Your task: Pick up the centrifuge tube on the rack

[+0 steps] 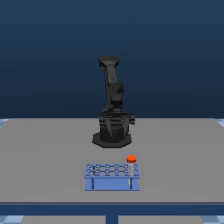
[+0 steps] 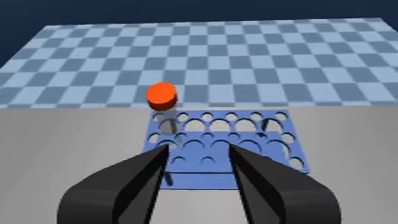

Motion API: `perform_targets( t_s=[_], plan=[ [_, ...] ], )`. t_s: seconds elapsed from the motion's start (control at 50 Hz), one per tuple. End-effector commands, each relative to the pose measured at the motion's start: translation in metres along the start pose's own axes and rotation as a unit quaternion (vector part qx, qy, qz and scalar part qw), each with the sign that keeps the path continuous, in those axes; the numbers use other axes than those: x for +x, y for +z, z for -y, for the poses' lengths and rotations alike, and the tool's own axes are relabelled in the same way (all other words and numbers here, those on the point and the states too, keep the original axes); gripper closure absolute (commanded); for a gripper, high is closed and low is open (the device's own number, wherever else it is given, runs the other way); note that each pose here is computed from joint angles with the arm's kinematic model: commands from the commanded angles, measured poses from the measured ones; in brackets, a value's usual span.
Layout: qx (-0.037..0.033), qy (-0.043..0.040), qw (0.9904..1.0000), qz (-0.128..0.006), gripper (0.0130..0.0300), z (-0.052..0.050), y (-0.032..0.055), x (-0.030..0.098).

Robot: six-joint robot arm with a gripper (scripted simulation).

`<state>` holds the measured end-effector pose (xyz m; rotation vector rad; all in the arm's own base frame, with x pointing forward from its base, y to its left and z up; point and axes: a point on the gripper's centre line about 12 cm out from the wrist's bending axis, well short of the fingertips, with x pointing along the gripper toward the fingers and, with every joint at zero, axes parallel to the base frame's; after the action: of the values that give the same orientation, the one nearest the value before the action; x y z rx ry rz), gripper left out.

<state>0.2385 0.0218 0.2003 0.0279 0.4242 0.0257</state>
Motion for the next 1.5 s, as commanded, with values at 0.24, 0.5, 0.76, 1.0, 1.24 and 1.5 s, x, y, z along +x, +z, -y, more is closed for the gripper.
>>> perform_targets(
  t_s=[0.24, 0.5, 0.76, 1.0, 1.24, 1.5],
  plan=[
    [-0.0111, -0.0033, 0.99990, -0.008, 0.0130, -0.013, 0.0127, 0.025],
    [-0.0108, -0.0078, 0.99965, -0.023, 0.0130, -0.025, 0.0248, 0.051],
    [-0.0104, -0.0123, 0.99918, -0.037, 0.0130, -0.038, 0.0372, 0.078],
    [-0.0103, -0.0144, 0.99891, -0.043, 0.0130, -0.043, 0.0428, 0.089],
    [-0.0101, -0.0157, 0.99865, -0.048, 0.0130, -0.047, 0.0468, 0.098],
    [-0.0101, -0.0162, 0.99853, -0.051, 0.0130, -0.049, 0.0477, 0.103]
  ],
)
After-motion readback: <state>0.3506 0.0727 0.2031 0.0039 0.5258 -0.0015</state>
